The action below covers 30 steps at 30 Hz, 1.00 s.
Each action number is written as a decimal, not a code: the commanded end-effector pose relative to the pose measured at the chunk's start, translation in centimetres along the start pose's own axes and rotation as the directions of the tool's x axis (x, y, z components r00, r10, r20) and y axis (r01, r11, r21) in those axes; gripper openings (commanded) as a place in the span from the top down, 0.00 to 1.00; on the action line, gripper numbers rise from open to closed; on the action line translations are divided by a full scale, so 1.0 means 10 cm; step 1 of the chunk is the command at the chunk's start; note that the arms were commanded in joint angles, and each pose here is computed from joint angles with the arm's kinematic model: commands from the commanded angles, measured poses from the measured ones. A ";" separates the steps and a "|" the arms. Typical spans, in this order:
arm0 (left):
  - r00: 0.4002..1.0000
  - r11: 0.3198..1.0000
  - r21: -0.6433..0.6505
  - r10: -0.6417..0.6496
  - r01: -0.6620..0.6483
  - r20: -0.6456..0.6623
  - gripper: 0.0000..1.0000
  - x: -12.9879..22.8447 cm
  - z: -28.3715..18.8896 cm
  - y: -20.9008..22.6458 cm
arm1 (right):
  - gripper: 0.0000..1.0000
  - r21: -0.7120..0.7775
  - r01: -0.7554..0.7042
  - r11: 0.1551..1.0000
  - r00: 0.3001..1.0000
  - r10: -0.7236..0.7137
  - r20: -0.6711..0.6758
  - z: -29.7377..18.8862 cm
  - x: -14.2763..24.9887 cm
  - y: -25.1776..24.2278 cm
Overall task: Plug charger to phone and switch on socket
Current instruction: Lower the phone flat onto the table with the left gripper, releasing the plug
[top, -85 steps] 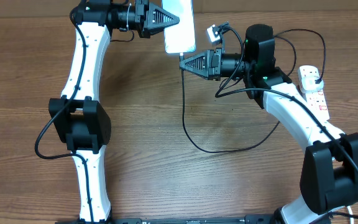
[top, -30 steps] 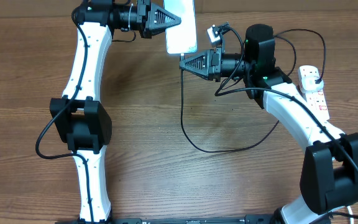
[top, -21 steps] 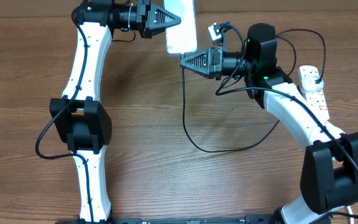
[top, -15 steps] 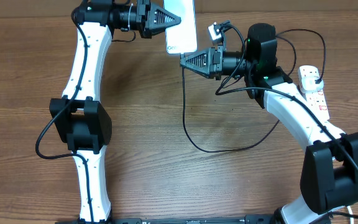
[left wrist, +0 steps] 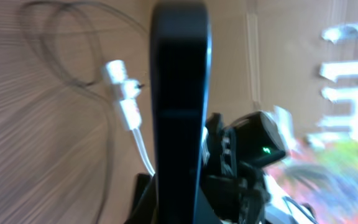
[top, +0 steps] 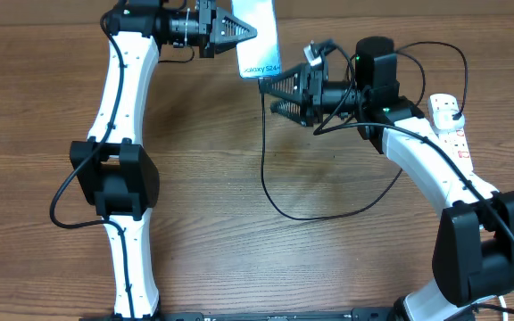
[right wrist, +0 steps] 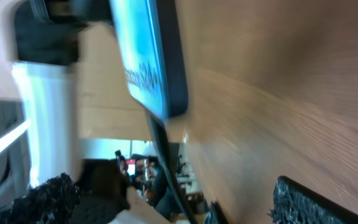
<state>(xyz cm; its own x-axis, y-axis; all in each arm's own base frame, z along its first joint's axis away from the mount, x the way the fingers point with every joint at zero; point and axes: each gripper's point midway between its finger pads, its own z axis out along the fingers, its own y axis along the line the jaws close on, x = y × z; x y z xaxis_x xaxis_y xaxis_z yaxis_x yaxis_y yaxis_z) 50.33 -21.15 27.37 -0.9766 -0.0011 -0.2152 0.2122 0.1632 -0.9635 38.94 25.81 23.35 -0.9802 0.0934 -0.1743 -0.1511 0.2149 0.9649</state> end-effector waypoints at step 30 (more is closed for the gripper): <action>0.976 0.849 -0.516 -0.192 0.112 -0.103 0.95 1.04 0.29 1.90 | 0.00 0.709 -0.179 0.682 0.979 0.195 0.060 -0.63 0.65 -1.44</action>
<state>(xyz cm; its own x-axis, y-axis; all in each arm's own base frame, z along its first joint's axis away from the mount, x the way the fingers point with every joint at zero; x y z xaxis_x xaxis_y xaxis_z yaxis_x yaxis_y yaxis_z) 44.69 -20.47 4.84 -0.9974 0.0717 0.0080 0.0437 0.6891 -0.7234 33.53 17.34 8.82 -0.9800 0.1955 0.0367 0.1832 0.8149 0.5498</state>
